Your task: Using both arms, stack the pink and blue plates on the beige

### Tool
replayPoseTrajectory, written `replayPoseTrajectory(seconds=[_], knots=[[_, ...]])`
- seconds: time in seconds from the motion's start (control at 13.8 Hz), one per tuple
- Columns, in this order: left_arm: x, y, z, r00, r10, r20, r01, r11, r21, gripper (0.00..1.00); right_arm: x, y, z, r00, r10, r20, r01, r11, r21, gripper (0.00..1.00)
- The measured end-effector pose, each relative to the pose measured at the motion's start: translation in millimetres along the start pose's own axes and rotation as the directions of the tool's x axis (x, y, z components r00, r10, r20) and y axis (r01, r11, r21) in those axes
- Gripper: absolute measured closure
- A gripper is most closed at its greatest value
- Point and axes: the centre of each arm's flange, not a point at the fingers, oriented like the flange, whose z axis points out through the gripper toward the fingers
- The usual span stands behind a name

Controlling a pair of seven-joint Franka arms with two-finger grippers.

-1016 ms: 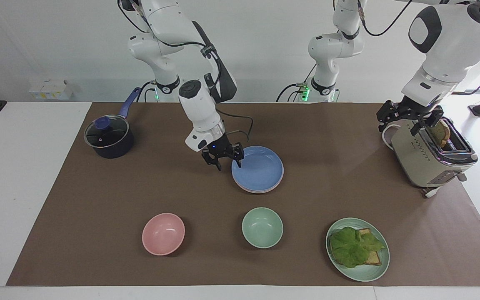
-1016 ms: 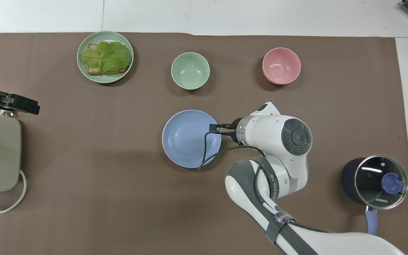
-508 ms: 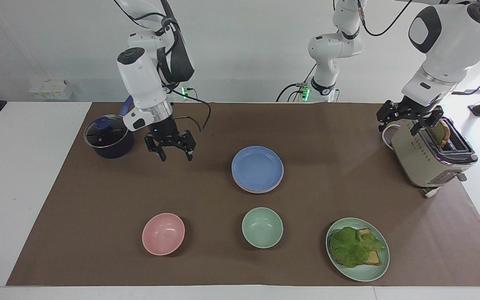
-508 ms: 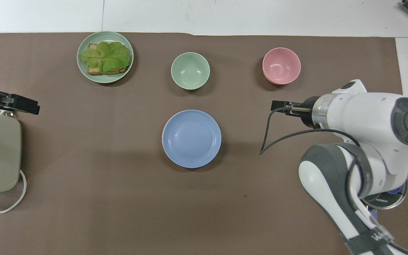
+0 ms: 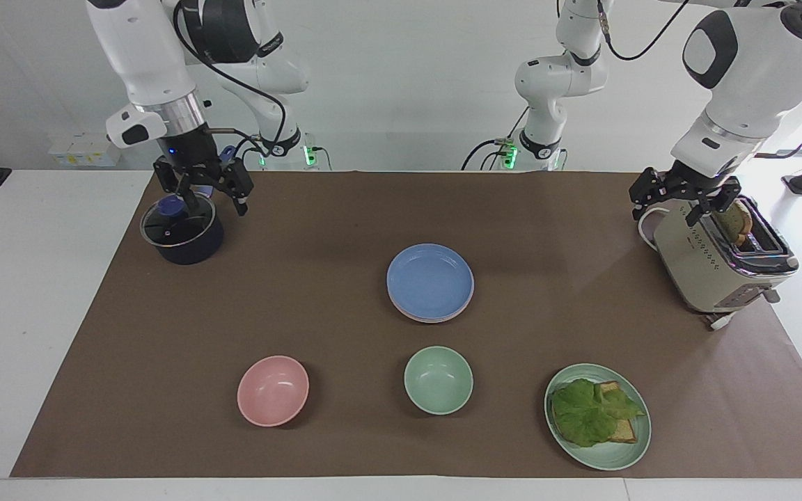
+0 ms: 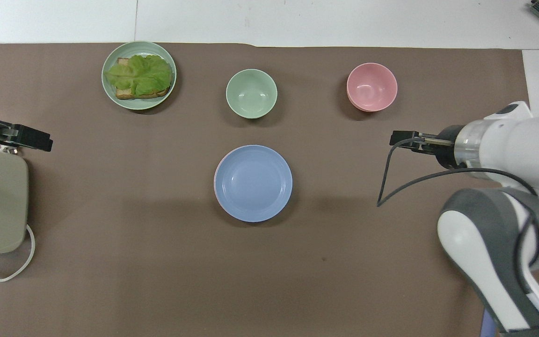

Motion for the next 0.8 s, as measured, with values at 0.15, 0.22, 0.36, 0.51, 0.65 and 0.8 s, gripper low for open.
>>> replayPoseTrajectory(seconds=[0.15,0.22,0.36,0.51,0.65,0.8], knots=[[0.0,0.0,0.0,1.000,0.000,0.000,0.000,1.000,0.000,0.00,1.7,-1.5,-21.4,1.000,-0.010,0.021,0.010,1.000,-0.022,0.00],[0.0,0.0,0.0,1.000,0.000,0.000,0.000,1.000,0.000,0.00,2.7,-2.3,-28.4,0.999,-0.011,0.045,0.012,1.000,-0.026,0.00],[0.0,0.0,0.0,1.000,0.000,0.000,0.000,1.000,0.000,0.00,9.9,-3.5,-33.9,0.997,-0.014,0.080,0.017,0.999,-0.038,0.00],[0.0,0.0,0.0,1.000,0.000,0.000,0.000,1.000,0.000,0.00,17.9,-4.1,-32.5,0.996,-0.017,0.092,0.021,0.999,-0.043,0.00],[0.0,0.0,0.0,1.000,0.000,0.000,0.000,1.000,0.000,0.00,21.8,-4.5,-29.1,0.995,-0.017,0.098,0.021,0.999,-0.042,0.00],[0.0,0.0,0.0,1.000,0.000,0.000,0.000,1.000,0.000,0.00,20.9,-4.1,-28.0,0.993,-0.035,0.110,0.039,0.998,-0.042,0.00]])
